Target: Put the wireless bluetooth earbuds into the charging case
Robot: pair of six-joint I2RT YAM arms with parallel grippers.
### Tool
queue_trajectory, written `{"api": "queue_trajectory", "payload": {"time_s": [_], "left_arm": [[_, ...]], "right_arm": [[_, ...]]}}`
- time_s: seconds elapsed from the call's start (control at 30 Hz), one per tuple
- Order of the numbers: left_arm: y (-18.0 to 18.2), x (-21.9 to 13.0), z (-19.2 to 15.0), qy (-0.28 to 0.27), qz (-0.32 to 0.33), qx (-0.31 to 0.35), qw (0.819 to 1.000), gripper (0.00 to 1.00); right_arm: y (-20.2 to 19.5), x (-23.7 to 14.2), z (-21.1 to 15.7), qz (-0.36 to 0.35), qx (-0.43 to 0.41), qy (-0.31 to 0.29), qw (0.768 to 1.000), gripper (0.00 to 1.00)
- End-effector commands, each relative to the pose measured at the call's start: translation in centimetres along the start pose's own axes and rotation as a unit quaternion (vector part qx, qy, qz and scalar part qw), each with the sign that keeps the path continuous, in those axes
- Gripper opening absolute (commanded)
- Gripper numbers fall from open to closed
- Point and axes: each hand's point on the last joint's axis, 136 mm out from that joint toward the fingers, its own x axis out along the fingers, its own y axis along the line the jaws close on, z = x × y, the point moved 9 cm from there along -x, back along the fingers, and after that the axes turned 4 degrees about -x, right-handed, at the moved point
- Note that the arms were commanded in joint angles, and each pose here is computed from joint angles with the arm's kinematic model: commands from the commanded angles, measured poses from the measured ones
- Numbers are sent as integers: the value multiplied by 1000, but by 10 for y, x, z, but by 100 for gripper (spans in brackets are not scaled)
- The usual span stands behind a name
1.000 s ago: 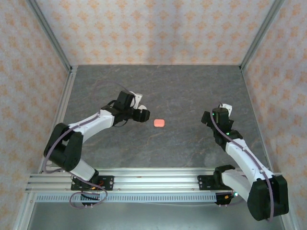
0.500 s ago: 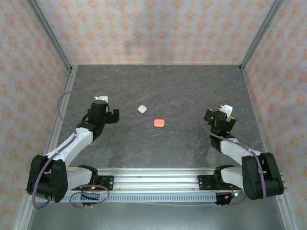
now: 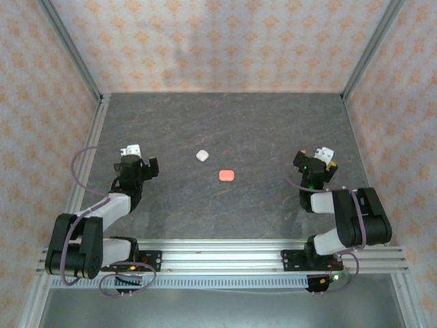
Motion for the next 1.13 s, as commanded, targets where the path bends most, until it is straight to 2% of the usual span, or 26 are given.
{"api": "queue_trajectory", "payload": {"time_s": [0.0,0.1,0.17,0.23,1.1], "left_arm": [[-4,5,22,-76,-22,-1,997,100],[-6,20,17,-72,-28,-8,997,100],[-9,30,12,-61,-29,-5,998,100],[-12,36,11,-48,-32,6,998,100],[-19,36,10,-48,-38,24,998,100]], "right_arm": [[9,10,2,34,-3,-28,999,99],[11,17,7,19,-12,18,1000,99],[11,18,6,16,-7,-2,1000,99],[10,17,6,10,-9,11,1000,99],[11,18,6,16,-11,5,1000,99]]}}
